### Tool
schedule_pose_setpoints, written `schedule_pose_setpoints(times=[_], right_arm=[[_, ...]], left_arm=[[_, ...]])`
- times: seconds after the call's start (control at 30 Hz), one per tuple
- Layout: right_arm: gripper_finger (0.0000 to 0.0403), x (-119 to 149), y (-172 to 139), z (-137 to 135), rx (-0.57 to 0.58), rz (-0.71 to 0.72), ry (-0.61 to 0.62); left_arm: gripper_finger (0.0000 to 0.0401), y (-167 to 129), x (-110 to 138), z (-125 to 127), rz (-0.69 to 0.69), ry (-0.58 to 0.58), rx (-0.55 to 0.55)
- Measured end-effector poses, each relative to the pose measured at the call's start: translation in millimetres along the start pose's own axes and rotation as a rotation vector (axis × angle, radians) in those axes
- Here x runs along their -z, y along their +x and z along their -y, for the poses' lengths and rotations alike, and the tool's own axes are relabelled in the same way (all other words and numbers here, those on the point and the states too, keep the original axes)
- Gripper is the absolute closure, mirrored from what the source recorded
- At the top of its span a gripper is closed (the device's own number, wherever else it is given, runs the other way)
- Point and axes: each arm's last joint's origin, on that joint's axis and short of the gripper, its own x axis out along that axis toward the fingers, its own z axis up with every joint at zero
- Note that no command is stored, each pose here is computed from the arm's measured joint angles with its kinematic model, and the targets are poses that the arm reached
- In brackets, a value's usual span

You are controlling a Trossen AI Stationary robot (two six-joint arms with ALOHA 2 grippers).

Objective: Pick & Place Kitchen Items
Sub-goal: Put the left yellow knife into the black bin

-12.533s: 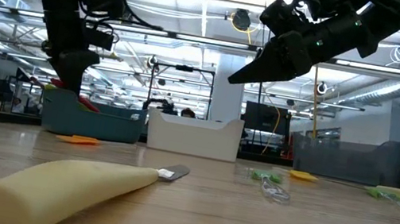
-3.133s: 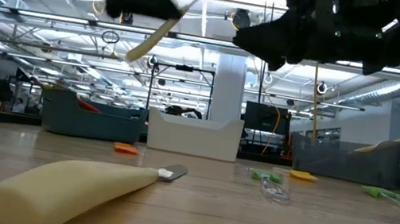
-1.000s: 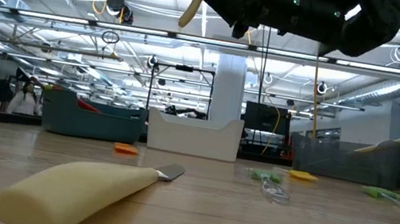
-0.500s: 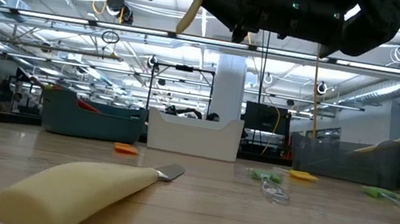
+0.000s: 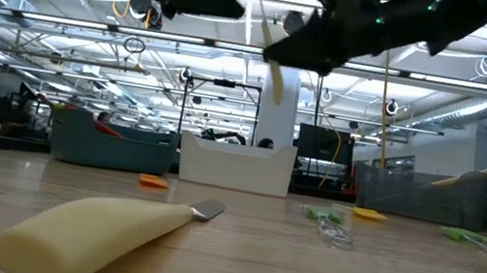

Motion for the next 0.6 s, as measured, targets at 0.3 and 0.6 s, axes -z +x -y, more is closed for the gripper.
schedule_pose_setpoints(times=[0.3,0.6], right_arm=[[0.0346,1.0,-59.4,15.4,0.235,-0.314,0.056],[0.0345,3.1,-119.2,42.0,0.431,-0.555,0.269]], left_arm=[[0.0379,0.0,8.9,-1.4,-0.086,-0.009,-0.031],[0.0393,0.0,9.4,-1.7,-0.091,-0.004,-0.033]])
